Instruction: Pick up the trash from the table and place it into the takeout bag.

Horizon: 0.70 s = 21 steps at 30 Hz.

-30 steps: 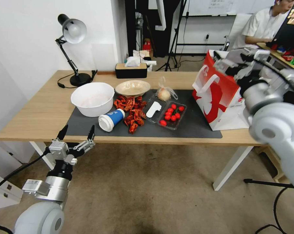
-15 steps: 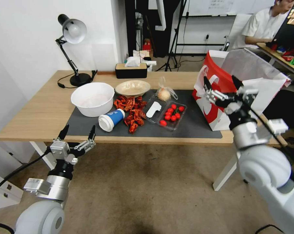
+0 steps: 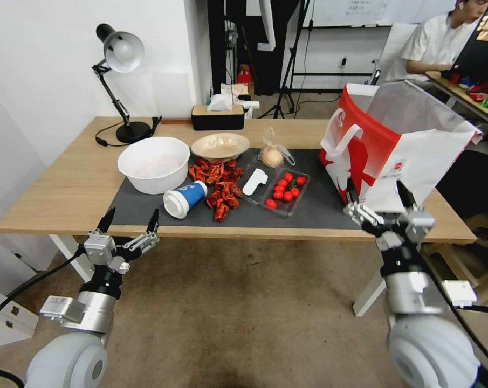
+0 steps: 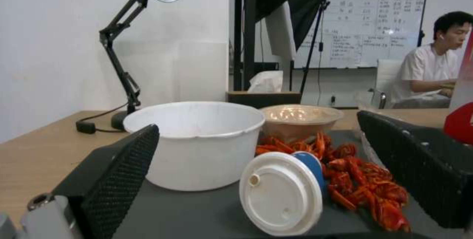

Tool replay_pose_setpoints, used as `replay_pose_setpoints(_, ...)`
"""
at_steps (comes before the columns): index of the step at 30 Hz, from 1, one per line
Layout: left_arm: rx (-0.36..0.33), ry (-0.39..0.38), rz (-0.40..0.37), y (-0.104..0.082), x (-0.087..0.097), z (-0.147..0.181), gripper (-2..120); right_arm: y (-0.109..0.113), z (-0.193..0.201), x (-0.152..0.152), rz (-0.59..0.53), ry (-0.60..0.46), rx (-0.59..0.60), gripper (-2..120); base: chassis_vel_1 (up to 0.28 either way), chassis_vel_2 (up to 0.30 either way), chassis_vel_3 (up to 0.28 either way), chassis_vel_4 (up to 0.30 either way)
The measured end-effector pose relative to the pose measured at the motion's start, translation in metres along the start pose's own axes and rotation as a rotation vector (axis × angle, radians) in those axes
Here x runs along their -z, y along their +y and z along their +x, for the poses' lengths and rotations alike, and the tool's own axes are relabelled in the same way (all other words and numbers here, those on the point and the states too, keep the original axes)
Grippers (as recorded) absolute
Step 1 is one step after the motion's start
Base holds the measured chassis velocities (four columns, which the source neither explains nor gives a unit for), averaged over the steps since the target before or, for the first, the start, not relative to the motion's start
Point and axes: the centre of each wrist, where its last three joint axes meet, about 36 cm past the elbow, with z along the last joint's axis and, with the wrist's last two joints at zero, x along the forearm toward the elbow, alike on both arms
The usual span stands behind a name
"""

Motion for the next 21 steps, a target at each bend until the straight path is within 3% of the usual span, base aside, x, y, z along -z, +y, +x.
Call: replay_pose_setpoints(21,-0.020,0.016,0.005,0.000,-0.009,0.000,100,0.020,0.042,-0.020,-0.009,0.203,-0.089,100,0.000,0.000,0.000,0.000)
